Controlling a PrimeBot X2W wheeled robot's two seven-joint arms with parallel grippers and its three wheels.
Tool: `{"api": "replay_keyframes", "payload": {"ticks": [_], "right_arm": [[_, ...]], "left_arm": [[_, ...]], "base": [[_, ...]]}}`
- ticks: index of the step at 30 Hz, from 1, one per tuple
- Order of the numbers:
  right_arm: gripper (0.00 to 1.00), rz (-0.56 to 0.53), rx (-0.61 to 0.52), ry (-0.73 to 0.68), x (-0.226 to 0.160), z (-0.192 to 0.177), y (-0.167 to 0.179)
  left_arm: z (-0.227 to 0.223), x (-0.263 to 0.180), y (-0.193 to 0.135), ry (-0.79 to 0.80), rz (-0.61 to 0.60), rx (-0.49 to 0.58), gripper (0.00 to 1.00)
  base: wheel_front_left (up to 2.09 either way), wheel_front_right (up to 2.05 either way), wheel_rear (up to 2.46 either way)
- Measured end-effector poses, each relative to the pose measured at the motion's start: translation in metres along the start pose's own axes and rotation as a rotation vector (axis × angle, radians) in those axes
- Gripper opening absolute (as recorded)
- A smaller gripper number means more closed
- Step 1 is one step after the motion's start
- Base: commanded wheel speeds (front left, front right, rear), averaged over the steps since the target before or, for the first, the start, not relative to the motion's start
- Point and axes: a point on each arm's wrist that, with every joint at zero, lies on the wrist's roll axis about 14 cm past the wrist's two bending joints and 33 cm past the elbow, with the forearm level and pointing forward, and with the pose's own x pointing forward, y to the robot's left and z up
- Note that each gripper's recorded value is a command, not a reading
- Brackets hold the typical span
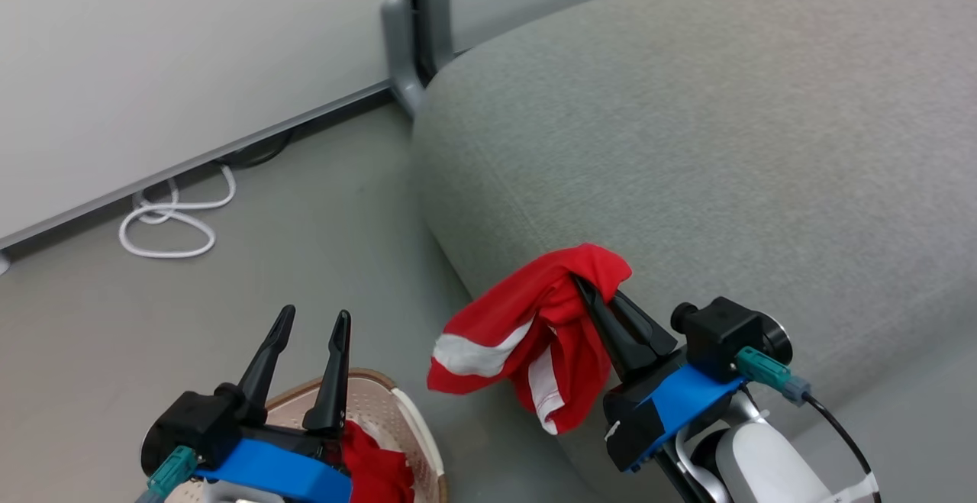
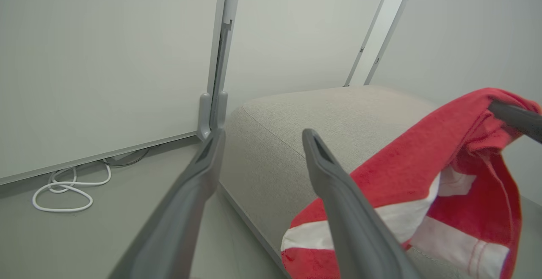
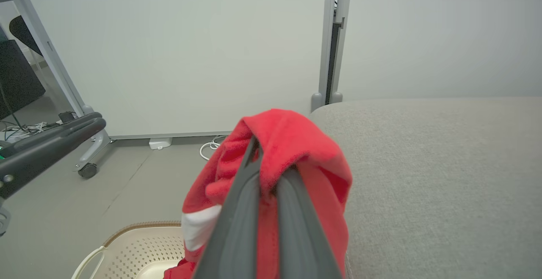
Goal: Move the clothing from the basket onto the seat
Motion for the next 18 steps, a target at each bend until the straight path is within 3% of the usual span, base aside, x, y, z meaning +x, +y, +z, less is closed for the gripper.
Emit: {"api": "replay_keyframes", "payload": {"ticks": [10, 18], "right_arm": [[0.00, -0.136, 0.013, 0.008, -0.034, 0.001, -0.034], [0.00, -0.179, 0.036, 0.018, -0.036, -0.004, -0.047]], "left_arm": [[-0.027, 0.017, -0.029, 0.082, -0.117, 0.000, 1.00], [-0.036, 0.021, -0.024, 0.107, -0.124, -0.001, 1.00]], "base": [[0.00, 0.00, 0.00], [0.00, 0.00, 0.00]]}}
